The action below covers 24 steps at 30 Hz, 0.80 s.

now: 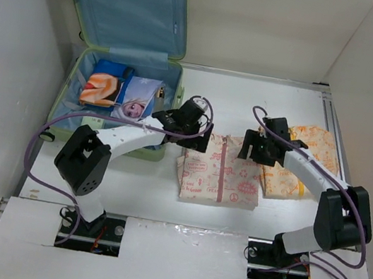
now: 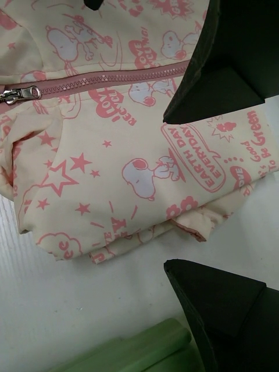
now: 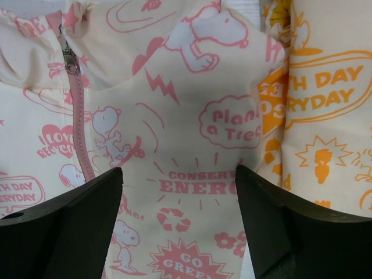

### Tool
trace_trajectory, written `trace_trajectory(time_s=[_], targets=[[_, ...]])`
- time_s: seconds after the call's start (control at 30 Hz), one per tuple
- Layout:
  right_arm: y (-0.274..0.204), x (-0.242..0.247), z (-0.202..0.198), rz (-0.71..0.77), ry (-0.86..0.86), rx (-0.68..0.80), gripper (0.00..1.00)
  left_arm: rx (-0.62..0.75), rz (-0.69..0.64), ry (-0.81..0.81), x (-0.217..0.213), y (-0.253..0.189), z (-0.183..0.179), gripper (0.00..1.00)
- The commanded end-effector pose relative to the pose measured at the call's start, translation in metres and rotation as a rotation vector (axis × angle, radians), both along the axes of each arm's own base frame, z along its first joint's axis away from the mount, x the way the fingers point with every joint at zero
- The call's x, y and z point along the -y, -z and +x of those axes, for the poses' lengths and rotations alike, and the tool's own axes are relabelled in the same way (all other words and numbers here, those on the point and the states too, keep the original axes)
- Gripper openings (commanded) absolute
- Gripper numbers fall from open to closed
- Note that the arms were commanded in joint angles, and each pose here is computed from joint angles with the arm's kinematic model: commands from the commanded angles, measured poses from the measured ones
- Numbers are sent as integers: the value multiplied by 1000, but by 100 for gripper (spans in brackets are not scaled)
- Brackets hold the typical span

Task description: Pack the luggage

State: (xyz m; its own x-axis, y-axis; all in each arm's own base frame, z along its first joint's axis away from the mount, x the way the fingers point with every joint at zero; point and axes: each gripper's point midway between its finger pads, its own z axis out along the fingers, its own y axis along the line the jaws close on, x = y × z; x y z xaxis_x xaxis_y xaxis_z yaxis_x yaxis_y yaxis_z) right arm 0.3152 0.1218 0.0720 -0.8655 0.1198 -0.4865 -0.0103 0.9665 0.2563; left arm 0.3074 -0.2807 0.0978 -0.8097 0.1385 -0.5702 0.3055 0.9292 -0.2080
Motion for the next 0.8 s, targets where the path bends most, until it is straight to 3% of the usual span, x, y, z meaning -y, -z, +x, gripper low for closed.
trace_trajectory(time_s=[0.0, 0.27, 0.4, 0.5, 0.77], targets=[[-6, 1, -1, -32, 26, 14, 83, -194, 55, -85, -43, 20, -26, 100], [-10, -2, -3, -58, 25, 7, 86, -340, 38, -56, -35, 51, -49, 100], [-24, -4, 4, -53, 8, 56, 85, -206, -17, -43, -14, 22, -15, 100], [-26, -5, 4, -51, -7, 54, 85, -143, 34, -94, -22, 20, 1, 100], [-21, 1, -6, -56, -17, 48, 86, -331, 176, -45, -40, 87, -54, 100]])
